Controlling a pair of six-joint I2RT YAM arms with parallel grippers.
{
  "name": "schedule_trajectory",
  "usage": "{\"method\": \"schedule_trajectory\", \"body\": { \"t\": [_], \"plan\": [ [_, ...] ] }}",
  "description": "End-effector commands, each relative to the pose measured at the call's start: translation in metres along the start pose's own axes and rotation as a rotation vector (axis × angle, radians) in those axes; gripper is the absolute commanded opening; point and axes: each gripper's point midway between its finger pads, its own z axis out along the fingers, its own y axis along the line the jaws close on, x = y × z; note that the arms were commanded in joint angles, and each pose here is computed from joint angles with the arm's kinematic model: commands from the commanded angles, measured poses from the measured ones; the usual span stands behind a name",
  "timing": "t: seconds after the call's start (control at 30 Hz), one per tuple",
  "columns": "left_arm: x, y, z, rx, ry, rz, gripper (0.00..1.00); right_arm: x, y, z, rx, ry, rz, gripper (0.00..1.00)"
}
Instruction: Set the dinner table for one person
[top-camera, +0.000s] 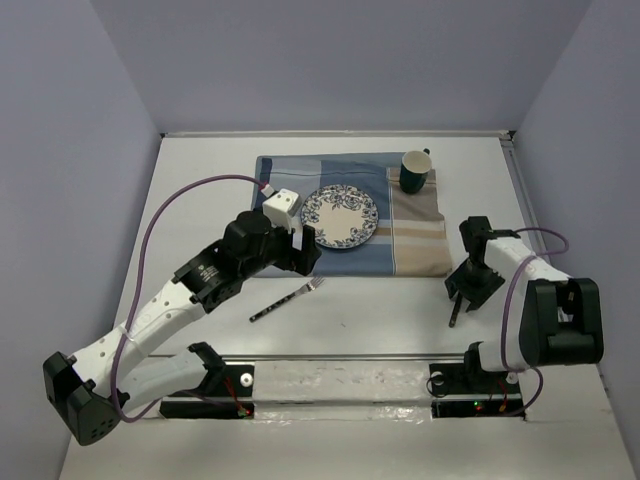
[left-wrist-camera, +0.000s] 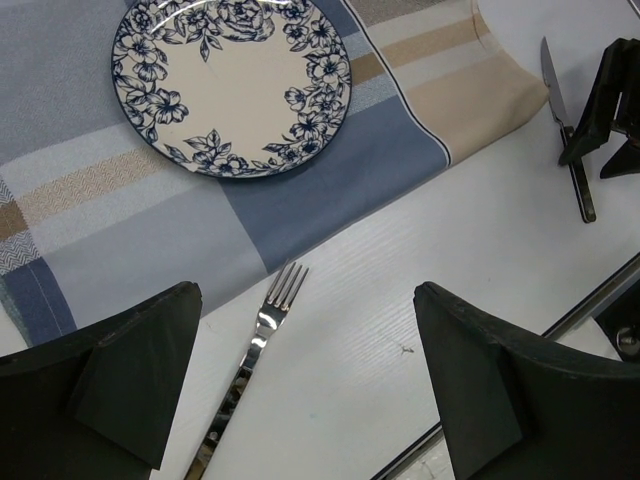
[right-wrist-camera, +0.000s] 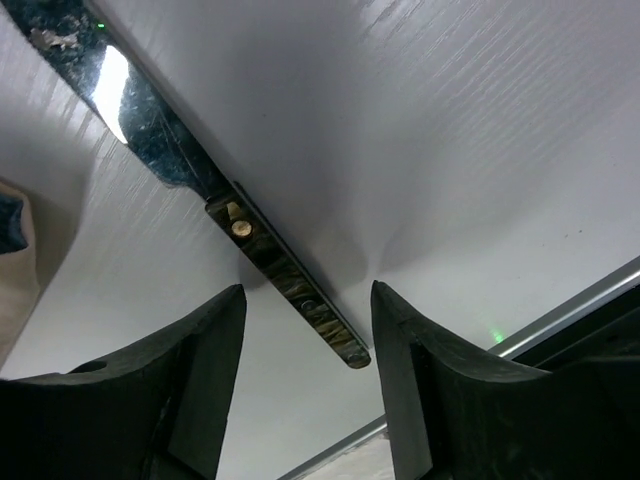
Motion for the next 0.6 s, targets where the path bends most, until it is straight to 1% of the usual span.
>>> {"method": "schedule_trajectory", "body": {
  "t": [0.0,0.1,0.13,0.17,0.2,0.27,0.3,0.33,0.37,0.43,0.47,0.57],
  "plan": [
    [-0.011,0.003,-0.003,-0.016,-0.043,0.031,0.99,-0.015,0.002,0.008,0.019,-0.035,0.004,0.55],
    [-0.013,0.006,-0.002,-0.034,-0.048,0.044,0.99,-0.014,0.006,0.019,0.027,-0.009,0.001,0.47],
    [-0.013,0.009,-0.002,-0.049,-0.052,0.046,0.99,-0.014,0.007,0.024,0.030,-0.008,0.000,0.38],
    [-0.013,0.010,-0.001,-0.054,-0.051,0.048,0.99,-0.015,0.008,0.026,0.031,-0.011,-0.003,0.36],
    [-0.013,0.011,-0.001,-0.058,-0.052,0.050,0.99,-0.017,0.008,0.028,0.035,-0.020,-0.004,0.26],
    [-0.014,0.012,0.000,-0.064,-0.054,0.048,0.99,-0.022,0.005,0.031,0.065,-0.045,-0.006,0.15],
    [-0.014,0.013,0.000,-0.069,-0.055,0.043,0.99,-0.026,0.002,0.030,0.075,-0.051,-0.005,0.06],
    [-0.014,0.012,0.001,-0.068,-0.057,0.039,0.99,-0.030,0.002,0.027,0.078,-0.068,-0.007,0.01],
    [-0.014,0.013,0.002,-0.069,-0.059,0.034,0.99,-0.043,0.003,0.019,0.080,-0.119,-0.012,0.00],
    [-0.013,0.014,0.004,-0.073,-0.055,0.029,0.99,-0.056,-0.002,0.005,0.102,-0.168,-0.031,0.00],
    [-0.012,0.014,0.005,-0.076,-0.050,0.028,0.99,-0.067,-0.008,-0.004,0.133,-0.218,-0.042,0.00],
    [-0.012,0.019,0.008,-0.099,-0.037,0.016,0.99,-0.095,0.010,-0.052,0.043,-0.332,-0.107,0.00]
  ]
}}
